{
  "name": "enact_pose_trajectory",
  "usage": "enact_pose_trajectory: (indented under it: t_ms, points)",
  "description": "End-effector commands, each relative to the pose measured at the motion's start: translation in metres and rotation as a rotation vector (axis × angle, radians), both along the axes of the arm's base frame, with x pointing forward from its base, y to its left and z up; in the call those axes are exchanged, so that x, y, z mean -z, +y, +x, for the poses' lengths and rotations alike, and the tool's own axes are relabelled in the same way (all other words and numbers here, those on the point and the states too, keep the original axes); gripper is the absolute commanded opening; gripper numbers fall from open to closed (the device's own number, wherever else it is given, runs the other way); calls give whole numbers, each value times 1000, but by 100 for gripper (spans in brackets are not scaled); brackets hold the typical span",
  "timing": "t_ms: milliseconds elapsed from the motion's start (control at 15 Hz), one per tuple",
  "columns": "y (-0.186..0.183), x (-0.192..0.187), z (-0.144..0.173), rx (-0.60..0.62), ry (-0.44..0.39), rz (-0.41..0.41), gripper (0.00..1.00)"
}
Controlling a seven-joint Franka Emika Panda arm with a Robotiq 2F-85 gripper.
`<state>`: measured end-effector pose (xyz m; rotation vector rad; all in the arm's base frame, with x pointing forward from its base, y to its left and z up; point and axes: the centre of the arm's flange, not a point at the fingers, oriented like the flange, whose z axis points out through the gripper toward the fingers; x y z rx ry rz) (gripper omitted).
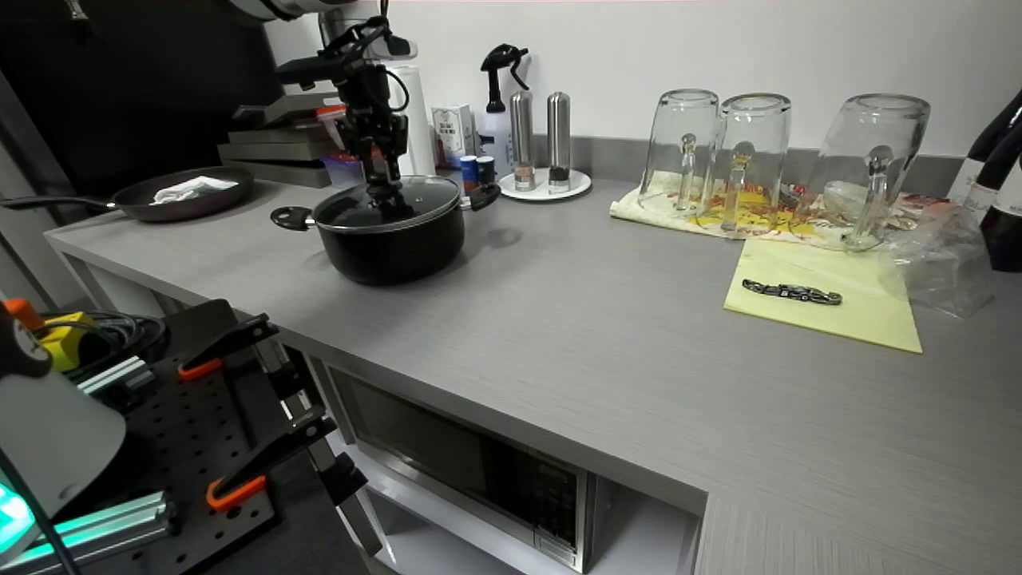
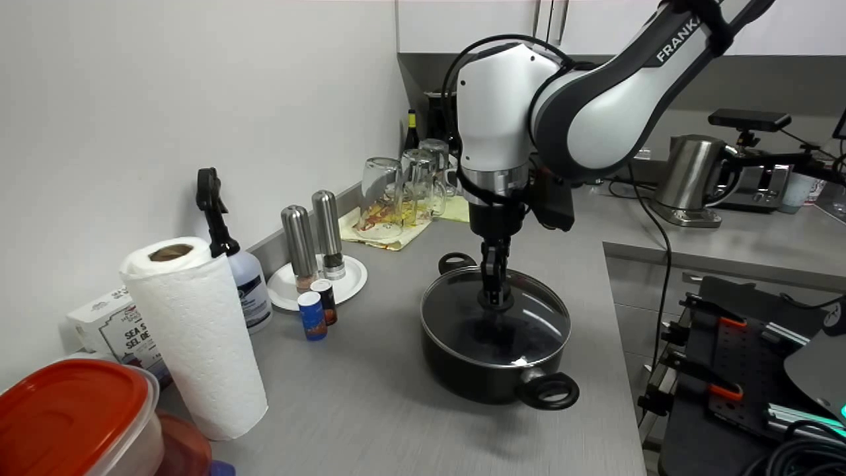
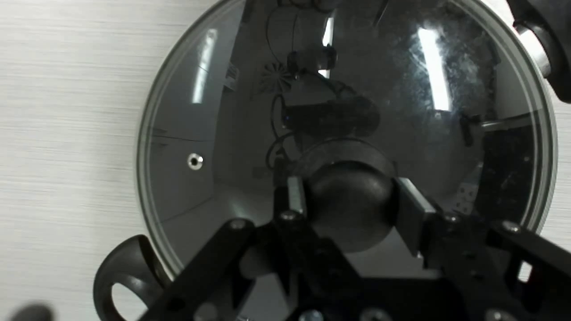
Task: Remove the lid from the table and place it on the pot
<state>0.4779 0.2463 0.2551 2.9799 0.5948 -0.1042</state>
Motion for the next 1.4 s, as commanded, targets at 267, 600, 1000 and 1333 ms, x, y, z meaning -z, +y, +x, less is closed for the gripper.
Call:
enact_pose_trajectory:
  t_ms: [267, 600, 1000, 1333]
  points:
    - [7, -6, 0, -20, 19, 5, 25]
    - [7, -5, 2, -33, 14, 16, 25]
    - [8, -7, 1, -53, 12, 24, 99]
    - [7, -10, 4, -54, 9, 31, 100]
